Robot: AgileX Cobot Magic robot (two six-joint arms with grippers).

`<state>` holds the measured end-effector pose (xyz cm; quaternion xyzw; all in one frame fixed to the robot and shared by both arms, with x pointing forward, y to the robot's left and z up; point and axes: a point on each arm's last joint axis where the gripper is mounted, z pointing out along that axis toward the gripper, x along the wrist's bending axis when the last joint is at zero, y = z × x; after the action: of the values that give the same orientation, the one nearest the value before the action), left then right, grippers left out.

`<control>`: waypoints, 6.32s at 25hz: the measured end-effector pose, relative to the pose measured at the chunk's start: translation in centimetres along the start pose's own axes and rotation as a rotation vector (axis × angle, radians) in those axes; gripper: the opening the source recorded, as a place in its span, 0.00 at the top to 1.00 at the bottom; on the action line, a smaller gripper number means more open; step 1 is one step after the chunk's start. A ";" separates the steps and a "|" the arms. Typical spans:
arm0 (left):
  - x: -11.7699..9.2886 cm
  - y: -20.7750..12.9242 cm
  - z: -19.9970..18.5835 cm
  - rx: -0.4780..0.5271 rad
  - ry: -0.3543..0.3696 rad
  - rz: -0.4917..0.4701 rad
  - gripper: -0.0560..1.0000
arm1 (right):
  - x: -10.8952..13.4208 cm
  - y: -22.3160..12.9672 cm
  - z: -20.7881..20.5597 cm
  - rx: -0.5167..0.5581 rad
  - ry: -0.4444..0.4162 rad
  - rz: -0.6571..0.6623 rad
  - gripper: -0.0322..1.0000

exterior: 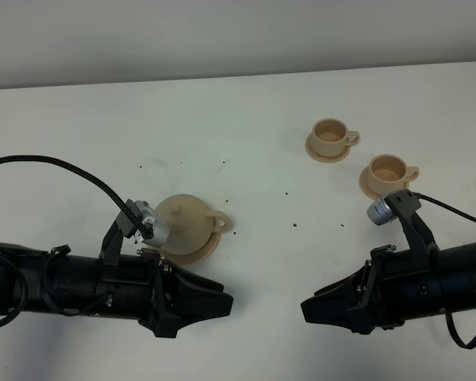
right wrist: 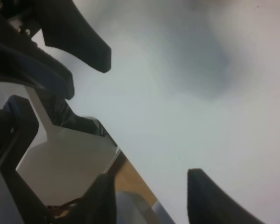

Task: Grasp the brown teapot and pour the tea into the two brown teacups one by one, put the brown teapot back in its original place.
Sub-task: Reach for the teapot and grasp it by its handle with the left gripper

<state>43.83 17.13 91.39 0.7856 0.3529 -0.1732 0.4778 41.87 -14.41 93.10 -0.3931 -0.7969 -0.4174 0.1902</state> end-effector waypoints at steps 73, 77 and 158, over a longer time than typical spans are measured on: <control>-7.6 3.6 -7.6 -0.256 0.320 0.217 0.60 | 11.1 -6.8 -18.3 -0.189 -0.719 -0.111 0.59; -7.6 3.6 -7.6 -0.254 0.323 0.228 0.60 | 11.0 -9.0 -18.4 -0.235 -0.728 -0.165 0.59; -0.3 19.5 10.0 0.429 0.750 0.123 0.60 | 12.5 -13.1 -18.8 -0.648 -0.967 0.003 0.59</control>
<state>58.37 2.50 98.99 0.8952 0.4105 0.0834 0.1520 23.34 -28.35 105.09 -0.5785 -0.6242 -0.4126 -0.3248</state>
